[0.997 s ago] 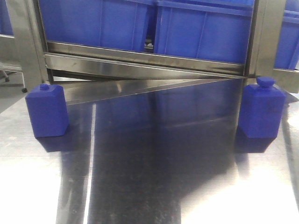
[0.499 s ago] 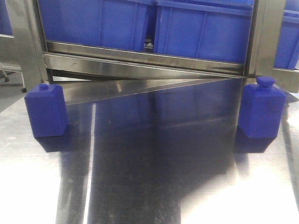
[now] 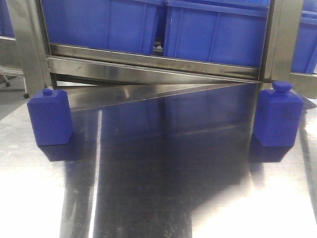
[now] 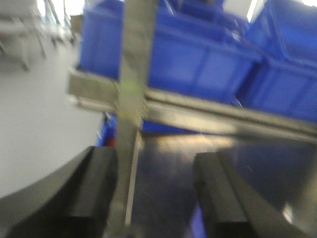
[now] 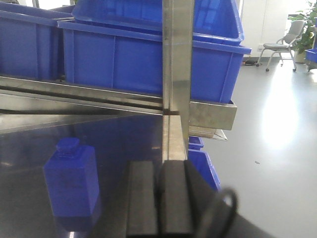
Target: Pick and sort blue part to right shelf
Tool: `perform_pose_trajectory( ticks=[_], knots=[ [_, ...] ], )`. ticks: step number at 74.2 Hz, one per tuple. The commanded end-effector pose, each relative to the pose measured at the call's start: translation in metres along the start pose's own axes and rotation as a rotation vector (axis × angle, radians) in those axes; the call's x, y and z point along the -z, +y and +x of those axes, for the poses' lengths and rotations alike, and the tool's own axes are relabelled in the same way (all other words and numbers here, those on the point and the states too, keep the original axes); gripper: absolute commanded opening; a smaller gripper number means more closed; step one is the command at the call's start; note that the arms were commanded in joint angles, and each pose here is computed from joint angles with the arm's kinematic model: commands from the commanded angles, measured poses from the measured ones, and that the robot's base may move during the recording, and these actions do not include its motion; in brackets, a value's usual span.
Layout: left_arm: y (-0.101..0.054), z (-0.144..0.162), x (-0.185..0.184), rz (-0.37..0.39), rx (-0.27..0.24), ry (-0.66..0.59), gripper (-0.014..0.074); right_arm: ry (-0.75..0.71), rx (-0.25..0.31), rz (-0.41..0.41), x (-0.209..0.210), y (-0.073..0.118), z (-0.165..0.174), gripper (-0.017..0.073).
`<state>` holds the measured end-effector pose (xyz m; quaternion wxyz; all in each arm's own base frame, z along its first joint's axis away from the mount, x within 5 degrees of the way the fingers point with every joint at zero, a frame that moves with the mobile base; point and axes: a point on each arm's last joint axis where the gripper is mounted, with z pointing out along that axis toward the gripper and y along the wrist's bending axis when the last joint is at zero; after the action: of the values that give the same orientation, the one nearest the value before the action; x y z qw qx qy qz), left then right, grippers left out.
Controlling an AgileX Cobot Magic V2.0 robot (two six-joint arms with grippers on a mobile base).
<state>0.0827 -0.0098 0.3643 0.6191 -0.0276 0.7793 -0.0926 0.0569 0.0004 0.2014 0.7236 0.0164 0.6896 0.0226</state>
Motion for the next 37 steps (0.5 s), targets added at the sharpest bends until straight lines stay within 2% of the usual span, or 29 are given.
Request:
perform_pose_trajectory(
  ticks=[1, 9, 16, 19, 23, 31, 37],
  knots=[
    [-0.010, -0.014, -0.012, 0.074, 0.045, 0.047, 0.0531, -0.134, 0.009, -0.013, 0.003, 0.002, -0.017, 0.0060],
    [-0.022, -0.007, -0.038, 0.163, 0.087, 0.225, 0.0540, -0.134, 0.009, -0.013, 0.003, 0.002, -0.017, 0.0060],
    [-0.039, -0.001, -0.061, 0.257, 0.117, 0.352, 0.0540, -0.134, 0.009, -0.013, 0.003, 0.002, -0.017, 0.0060],
    [-0.046, 0.000, -0.069, 0.284, 0.116, 0.388, 0.0540, -0.134, 0.009, -0.013, 0.003, 0.002, -0.017, 0.0060],
    [-0.057, 0.001, -0.083, 0.317, 0.094, 0.439, 0.0540, -0.134, 0.009, -0.013, 0.003, 0.002, -0.017, 0.0060],
    [-0.076, 0.003, -0.114, 0.337, 0.010, 0.521, 0.0539, -0.134, 0.009, -0.013, 0.003, 0.002, -0.017, 0.0060],
    [-0.087, 0.004, -0.136, 0.334, -0.014, 0.597, 0.0539, -0.134, 0.009, -0.013, 0.003, 0.002, -0.017, 0.0060]
  ],
)
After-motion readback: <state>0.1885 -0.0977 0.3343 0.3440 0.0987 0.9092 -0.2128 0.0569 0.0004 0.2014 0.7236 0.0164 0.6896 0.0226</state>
